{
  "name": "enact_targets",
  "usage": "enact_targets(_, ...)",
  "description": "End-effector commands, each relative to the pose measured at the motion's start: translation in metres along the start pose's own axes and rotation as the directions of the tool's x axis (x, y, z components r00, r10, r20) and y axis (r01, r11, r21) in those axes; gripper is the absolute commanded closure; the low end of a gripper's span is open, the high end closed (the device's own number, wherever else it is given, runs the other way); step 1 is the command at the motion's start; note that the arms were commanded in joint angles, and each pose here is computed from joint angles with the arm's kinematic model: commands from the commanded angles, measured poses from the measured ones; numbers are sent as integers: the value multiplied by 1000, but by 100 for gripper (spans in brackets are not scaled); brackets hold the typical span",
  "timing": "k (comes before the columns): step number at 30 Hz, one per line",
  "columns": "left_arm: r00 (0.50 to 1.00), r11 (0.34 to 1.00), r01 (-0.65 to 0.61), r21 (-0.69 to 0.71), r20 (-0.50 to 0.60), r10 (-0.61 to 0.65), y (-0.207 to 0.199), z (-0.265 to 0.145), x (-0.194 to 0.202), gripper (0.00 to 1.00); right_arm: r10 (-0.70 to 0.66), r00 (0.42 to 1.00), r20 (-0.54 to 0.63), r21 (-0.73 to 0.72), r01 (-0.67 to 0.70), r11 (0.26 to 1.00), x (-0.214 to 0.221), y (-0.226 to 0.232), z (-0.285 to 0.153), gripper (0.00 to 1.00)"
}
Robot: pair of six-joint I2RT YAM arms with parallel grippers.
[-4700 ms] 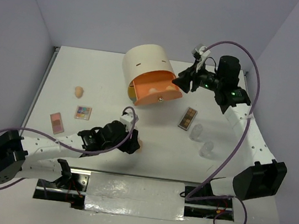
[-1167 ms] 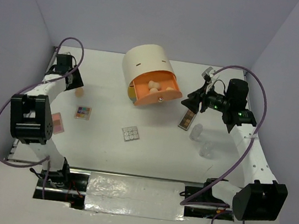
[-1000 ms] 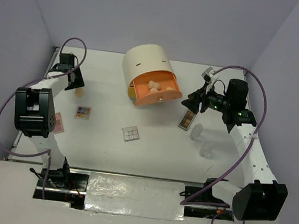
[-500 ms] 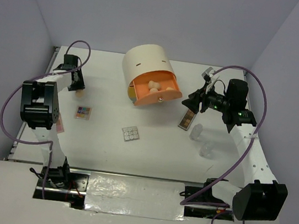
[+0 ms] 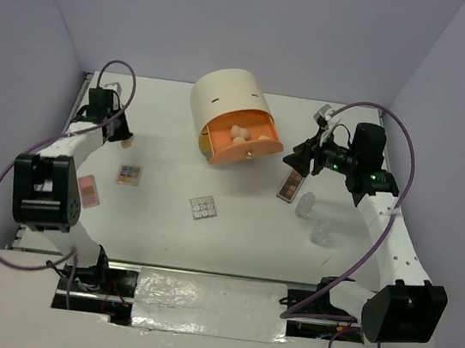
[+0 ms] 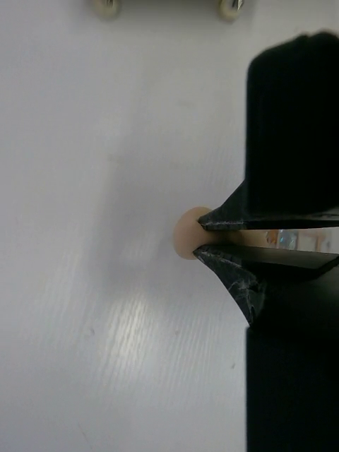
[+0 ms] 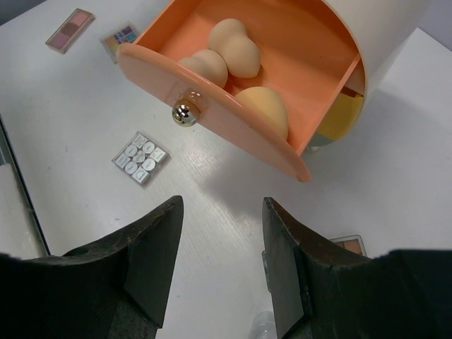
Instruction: Organize the makeup
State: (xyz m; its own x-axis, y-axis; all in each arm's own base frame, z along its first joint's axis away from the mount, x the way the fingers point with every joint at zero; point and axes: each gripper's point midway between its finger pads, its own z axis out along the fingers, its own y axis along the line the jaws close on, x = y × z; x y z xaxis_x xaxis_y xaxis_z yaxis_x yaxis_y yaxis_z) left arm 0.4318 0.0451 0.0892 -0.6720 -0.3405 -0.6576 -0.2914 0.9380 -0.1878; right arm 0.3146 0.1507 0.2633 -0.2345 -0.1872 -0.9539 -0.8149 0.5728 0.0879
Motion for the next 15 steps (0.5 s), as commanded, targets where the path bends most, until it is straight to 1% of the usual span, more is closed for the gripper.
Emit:
enact_targets(1, 980, 960, -64, 274, 201, 7, -70, -59, -40, 94, -32, 999, 10, -6, 32, 999, -4, 4, -6, 44)
enact_targets(3, 965, 926, -111, 360, 262, 14, -94, -91, -38, 94, -38, 999, 4, -16, 38, 999, -3, 4, -5, 44)
enact_targets(4, 947, 884, -167, 436, 321, 21, -118, -115, -40, 94, -46, 999, 4, -33, 47, 998, -3, 7, -5, 44)
enact_targets(5, 937, 865, -197, 462, 347, 28, -130, -128, -40, 94, -54, 999, 1, -49, 54, 997, -3, 9, -5, 44)
enact_targets(6, 927, 824, -248, 509, 371, 50, -154, -144, -33, 94, -76, 997, -3, -67, 76, 995, -3, 11, -6, 44)
enact_targets(7, 913, 793, -290, 536, 404, 60, -166, -157, -33, 94, -88, 996, 3, -93, 88, 992, -4, 16, -6, 44)
enact_targets(8, 886, 753, -339, 564, 459, 55, -182, -180, -39, 95, -92, 996, -1, -108, 91, 990, -3, 18, -7, 44)
enact_targets(9, 874, 708, -383, 593, 481, 70, -202, -195, -33, 95, -98, 995, 0, -120, 97, 988, -3, 20, -7, 44)
enact_targets(10, 851, 675, -424, 604, 520, 70, -215, -211, -38, 95, -105, 994, 4, -127, 104, 986, -3, 21, -7, 44)
enact_targets(11, 845, 654, -442, 614, 531, 72, -225, -219, -38, 96, -103, 995, 1, -128, 102, 986, -3, 21, -7, 44)
enact_targets(12, 840, 619, -462, 635, 537, 76, -240, -229, -33, 97, -103, 995, 1, -128, 103, 986, -2, 20, -6, 46)
enact_targets(14, 822, 574, -498, 650, 565, 73, -260, -243, -36, 97, -102, 995, 0, -128, 101, 987, -2, 21, -7, 47)
enact_targets(15, 817, 559, -509, 655, 571, 75, -272, -248, -32, 97, -99, 995, -1, -127, 98, 987, -1, 20, -7, 49)
